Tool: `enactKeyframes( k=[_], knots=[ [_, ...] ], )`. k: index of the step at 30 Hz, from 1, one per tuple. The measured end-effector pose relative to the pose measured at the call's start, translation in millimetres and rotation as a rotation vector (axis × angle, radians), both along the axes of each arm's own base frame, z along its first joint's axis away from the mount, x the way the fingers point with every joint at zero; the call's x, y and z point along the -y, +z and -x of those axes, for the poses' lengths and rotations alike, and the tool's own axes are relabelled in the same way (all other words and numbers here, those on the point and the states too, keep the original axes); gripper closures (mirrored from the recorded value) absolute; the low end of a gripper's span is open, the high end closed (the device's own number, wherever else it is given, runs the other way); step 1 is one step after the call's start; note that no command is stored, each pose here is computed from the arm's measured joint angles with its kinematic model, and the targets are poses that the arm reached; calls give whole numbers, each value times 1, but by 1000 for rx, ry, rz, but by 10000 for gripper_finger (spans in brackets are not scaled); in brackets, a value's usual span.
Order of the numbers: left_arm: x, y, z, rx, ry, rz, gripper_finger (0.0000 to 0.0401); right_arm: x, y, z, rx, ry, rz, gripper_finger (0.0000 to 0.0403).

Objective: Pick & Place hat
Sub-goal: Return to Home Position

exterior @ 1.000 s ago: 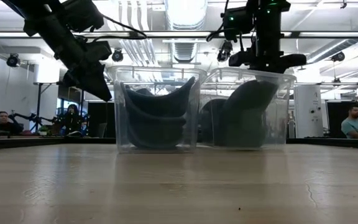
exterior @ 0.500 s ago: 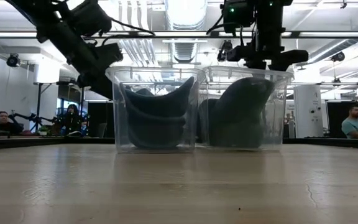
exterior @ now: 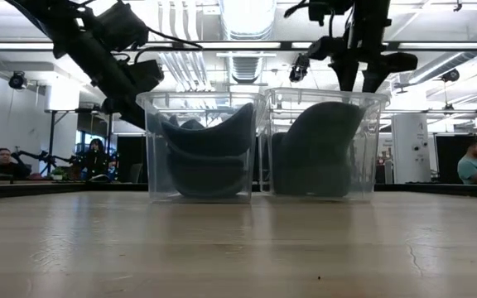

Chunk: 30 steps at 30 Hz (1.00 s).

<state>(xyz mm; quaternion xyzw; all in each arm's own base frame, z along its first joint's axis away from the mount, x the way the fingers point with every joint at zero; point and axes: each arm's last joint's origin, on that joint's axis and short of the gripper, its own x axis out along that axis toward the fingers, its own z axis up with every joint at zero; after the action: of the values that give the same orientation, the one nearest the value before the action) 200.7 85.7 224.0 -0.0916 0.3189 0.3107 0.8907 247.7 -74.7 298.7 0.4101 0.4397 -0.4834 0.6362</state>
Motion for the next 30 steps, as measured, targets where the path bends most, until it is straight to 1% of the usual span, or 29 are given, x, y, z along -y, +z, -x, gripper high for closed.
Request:
enactKeyframes(
  k=[4,9,13,16,18,21,23,26,27,28,29,30],
  knots=[
    [3,3,7,-21,20,44,328,-1,3,2,6,18,7,239],
    [11,24,20,16,8,170,328,-3,5,4,13,48,15,242],
    [18,45,29,118,-13,251,328,-8,11,4,39,130,45,247],
    [22,61,37,214,-13,304,328,-16,21,2,108,239,113,252],
    [27,69,43,274,-67,334,328,-24,30,2,168,331,162,255],
    [34,79,49,358,-200,388,328,-36,43,4,251,468,241,260],
    [37,82,53,382,-252,421,328,-42,49,9,239,519,302,263],
    [40,84,59,395,-249,450,328,-45,54,21,199,540,337,267],
    [41,84,61,394,-240,460,328,-45,58,25,215,530,343,268],
    [42,84,64,401,-209,501,328,-45,62,28,245,501,342,269],
    [43,83,66,409,-175,546,328,-45,65,32,280,454,331,269],
    [44,84,67,415,-175,556,328,-46,67,35,308,435,311,268]
  ],
)
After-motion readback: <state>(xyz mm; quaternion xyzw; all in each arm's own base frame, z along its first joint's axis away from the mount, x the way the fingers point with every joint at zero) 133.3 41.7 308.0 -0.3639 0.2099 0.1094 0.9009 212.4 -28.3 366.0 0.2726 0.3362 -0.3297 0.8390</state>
